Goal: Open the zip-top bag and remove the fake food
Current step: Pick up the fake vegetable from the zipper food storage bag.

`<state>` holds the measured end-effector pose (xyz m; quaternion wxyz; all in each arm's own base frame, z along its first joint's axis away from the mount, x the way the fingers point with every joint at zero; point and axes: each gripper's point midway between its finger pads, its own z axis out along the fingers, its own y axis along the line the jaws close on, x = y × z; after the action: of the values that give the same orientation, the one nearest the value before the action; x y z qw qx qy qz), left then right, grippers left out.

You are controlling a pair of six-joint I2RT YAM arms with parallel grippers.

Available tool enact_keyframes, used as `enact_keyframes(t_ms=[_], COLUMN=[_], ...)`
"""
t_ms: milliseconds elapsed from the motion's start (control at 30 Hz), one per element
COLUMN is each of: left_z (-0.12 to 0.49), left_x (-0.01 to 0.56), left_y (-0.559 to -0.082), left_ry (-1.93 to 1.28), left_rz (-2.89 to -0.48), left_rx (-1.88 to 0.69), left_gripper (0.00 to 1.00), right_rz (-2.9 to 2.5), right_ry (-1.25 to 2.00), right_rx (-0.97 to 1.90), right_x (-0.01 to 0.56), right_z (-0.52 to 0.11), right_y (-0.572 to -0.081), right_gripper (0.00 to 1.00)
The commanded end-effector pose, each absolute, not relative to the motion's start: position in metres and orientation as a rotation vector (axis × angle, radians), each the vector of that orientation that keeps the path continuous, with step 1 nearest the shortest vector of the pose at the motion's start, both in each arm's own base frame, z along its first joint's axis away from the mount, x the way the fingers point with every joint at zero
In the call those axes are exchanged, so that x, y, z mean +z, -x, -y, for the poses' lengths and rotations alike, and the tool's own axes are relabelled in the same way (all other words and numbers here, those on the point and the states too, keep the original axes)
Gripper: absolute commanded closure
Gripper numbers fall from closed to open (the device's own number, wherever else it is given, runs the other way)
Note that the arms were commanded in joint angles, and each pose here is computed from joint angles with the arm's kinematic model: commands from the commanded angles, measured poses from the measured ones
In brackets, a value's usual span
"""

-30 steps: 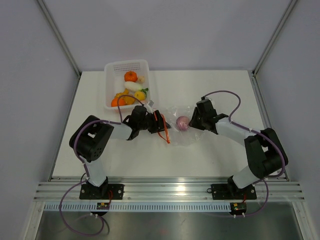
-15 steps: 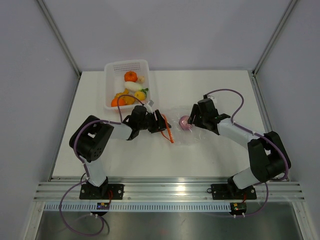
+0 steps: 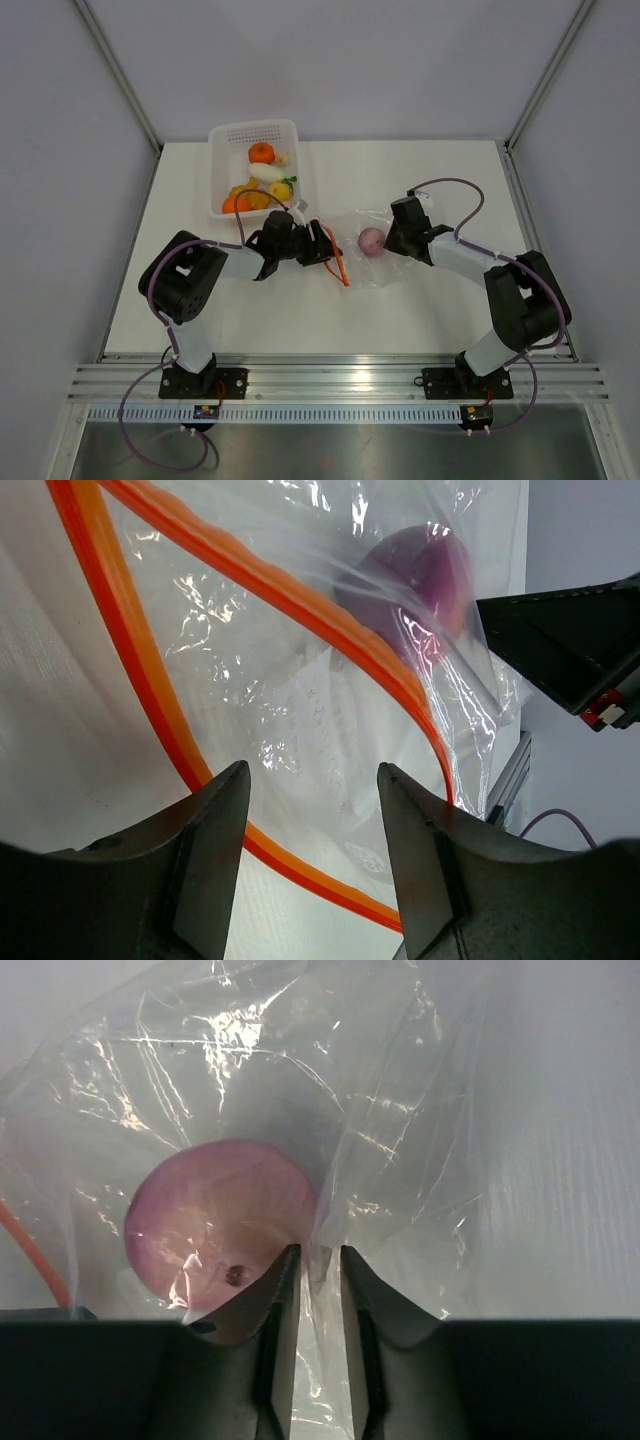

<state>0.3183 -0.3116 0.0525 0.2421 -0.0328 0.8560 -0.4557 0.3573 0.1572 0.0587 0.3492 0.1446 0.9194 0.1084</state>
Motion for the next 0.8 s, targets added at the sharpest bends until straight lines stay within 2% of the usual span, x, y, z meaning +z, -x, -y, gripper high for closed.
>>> enact_keyframes(t_ms=[0,300,433,767], left_z=[0.323,0.324,0.325,0.337], left_x=[0.078,0.079,0.083,0.074], left_y=[-0.325,-0.33,-0.337,-0.357], left_ry=[0.011,0.013,-0.005,-0.019], left_rz=[-2.238,-2.226,-2.202,-2.217], left_rx=[-1.299,-1.279,-1.263,-1.244], left_gripper=[0.43,0.42,0.37,0.31], right_rz=[-2.361,-2.412,-2.433,-2.421], right_ry=[-0.404,-0.373,-0.336,-0.241], right_rx=[0.257,0.308,0.315,0.309], right_x=[0.06,0.044,0.04,0.047], right_z=[-0.157,-0.171,-0.177,-0.195], right_y=[-0.371,-0.373,-0.377,-0.375], right_gripper=[0.74,0.85,0.9,0.91])
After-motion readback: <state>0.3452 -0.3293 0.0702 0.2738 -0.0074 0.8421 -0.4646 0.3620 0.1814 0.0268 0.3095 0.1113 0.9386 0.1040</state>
